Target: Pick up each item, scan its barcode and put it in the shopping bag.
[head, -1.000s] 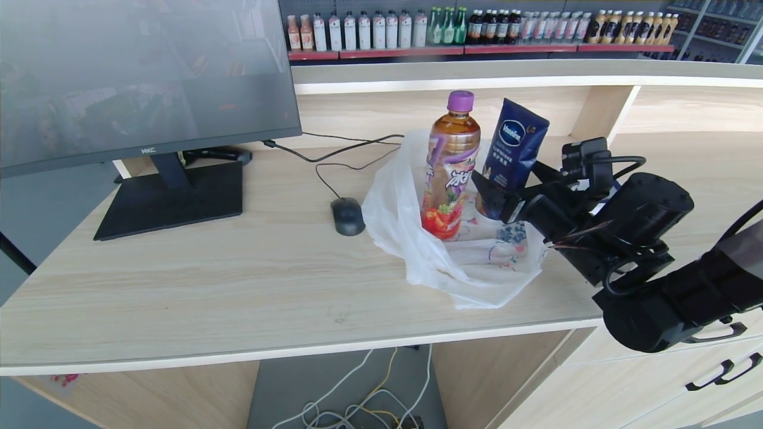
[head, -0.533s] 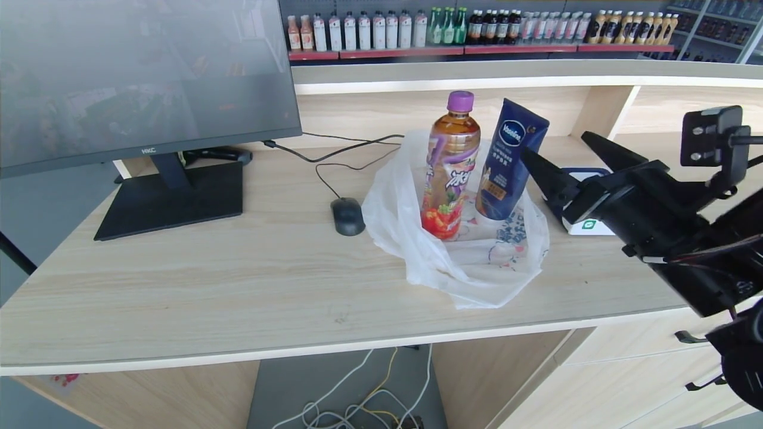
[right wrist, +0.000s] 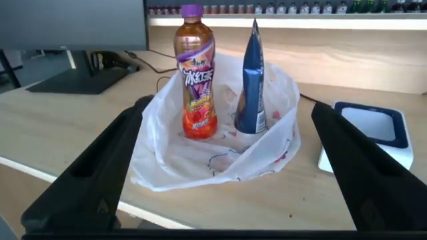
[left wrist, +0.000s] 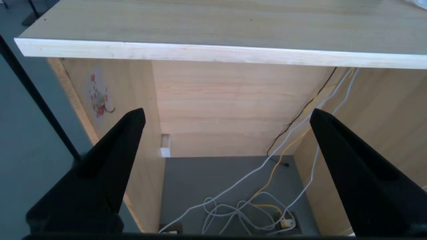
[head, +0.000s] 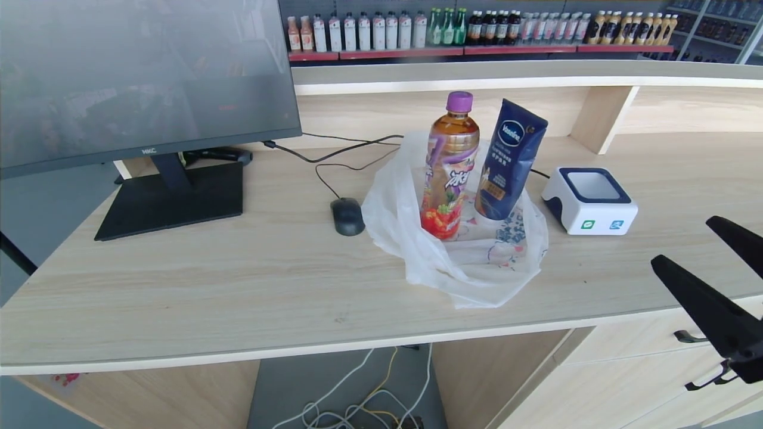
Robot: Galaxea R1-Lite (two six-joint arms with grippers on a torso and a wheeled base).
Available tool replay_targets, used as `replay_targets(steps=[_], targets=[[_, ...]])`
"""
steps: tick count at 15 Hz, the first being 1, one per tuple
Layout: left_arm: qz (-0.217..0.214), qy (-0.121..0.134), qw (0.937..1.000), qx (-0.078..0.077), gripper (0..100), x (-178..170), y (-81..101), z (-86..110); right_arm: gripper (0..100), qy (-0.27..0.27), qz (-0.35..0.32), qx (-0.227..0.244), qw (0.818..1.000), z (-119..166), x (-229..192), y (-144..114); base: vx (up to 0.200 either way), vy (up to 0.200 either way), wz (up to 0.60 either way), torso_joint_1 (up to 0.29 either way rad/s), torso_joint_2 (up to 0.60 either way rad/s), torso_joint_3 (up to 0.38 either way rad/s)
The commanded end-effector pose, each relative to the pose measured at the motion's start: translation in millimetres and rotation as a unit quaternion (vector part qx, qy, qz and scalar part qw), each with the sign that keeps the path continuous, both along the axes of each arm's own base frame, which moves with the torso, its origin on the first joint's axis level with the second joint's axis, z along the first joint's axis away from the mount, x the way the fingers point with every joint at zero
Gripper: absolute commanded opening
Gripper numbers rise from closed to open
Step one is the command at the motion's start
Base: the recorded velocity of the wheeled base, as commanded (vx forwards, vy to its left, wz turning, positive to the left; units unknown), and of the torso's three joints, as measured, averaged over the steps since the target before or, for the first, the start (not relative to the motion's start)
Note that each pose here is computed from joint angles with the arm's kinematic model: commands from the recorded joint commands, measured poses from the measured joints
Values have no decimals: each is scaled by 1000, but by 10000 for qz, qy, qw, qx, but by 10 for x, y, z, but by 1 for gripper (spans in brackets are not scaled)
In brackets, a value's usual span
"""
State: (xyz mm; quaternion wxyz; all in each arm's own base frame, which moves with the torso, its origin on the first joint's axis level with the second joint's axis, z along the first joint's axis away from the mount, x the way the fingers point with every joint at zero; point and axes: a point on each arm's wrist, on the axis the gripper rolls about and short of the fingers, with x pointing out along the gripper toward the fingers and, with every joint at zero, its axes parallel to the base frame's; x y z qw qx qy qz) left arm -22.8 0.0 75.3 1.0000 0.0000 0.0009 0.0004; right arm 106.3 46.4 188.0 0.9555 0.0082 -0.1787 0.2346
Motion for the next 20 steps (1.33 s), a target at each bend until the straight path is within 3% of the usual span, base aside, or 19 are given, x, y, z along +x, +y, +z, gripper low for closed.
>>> replay_targets(steps=[1,2,3,5,9,15,18,20], targets=[[3,-1,10000,0,100,0,0,0,100,-57,45,21,10000,-62,-358,-146,0,0,0,0,0,0],[3,-1,10000,0,100,0,0,0,100,78,50,-19,10000,-96,-398,-163,0,0,0,0,0,0],[3,-1,10000,0,100,0,0,0,100,628,88,-221,9977,-265,-572,-233,0,0,0,0,0,0],[3,-1,10000,0,100,0,0,0,100,1236,250,-784,9889,-574,-847,-337,0,0,0,0,0,0],[-4,-1,10000,0,100,0,0,0,100,1884,241,-1283,9734,-1056,-1177,-475,0,0,0,0,0,0],[-4,-1,10000,0,100,0,0,0,100,1627,139,-1215,9791,-1069,-1247,-502,0,0,0,0,0,0],[-4,-1,10000,0,100,0,0,0,100,1699,-643,-1145,9767,-1073,-1247,-491,0,0,0,0,0,0],[3,-1,10000,0,100,0,0,0,100,1757,-723,-1150,9750,-1066,-1238,-489,0,0,0,0,0,0]])
